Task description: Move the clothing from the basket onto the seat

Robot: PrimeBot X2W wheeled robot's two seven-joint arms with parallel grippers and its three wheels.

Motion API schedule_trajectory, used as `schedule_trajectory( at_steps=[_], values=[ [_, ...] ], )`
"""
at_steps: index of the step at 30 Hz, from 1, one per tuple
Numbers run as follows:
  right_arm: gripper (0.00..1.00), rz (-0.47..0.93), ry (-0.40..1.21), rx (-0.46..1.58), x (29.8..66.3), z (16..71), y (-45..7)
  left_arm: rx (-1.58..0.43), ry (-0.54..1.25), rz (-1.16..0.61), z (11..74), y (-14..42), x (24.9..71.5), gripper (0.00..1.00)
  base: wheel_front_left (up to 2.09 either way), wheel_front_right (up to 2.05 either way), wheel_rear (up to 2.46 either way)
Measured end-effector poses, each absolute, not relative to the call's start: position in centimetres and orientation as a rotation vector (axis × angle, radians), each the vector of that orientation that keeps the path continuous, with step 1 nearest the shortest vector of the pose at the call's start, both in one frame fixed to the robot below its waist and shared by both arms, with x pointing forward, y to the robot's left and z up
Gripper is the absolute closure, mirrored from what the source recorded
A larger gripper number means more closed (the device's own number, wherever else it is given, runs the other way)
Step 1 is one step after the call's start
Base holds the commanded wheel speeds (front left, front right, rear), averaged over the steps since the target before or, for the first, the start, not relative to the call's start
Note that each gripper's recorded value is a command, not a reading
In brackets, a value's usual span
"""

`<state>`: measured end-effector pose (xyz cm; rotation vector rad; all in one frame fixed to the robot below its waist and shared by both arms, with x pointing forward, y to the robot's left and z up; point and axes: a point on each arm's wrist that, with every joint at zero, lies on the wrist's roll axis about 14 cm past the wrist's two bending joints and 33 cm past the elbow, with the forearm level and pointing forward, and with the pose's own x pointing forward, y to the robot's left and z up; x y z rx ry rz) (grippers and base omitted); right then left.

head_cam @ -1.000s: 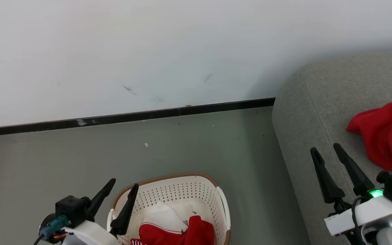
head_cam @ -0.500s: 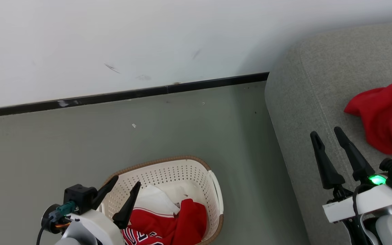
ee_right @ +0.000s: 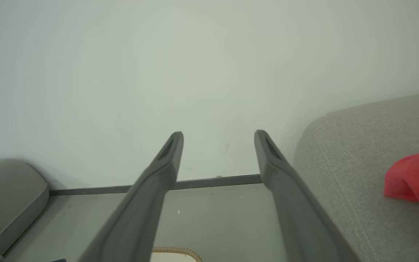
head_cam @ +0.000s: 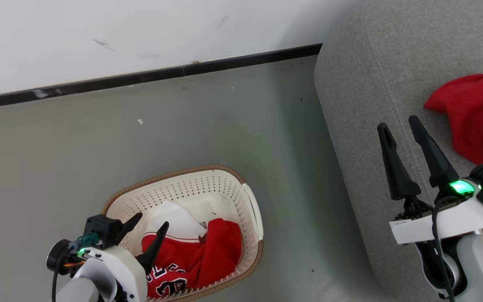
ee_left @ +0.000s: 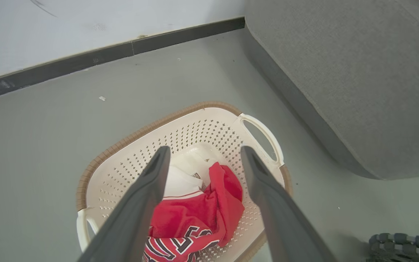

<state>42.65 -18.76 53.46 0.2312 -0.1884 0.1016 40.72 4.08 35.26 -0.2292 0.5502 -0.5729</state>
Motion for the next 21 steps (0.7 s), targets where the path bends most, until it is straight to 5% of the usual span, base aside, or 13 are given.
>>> schedule_trajectory(
  at_steps=[21],
  values=[
    [0.00,0.057,-0.126,0.210,46.3,49.7,-19.5,-0.167,0.825,-0.624,24.9,2.9,40.8,0.00,0.00,0.00,0.00]
  ],
)
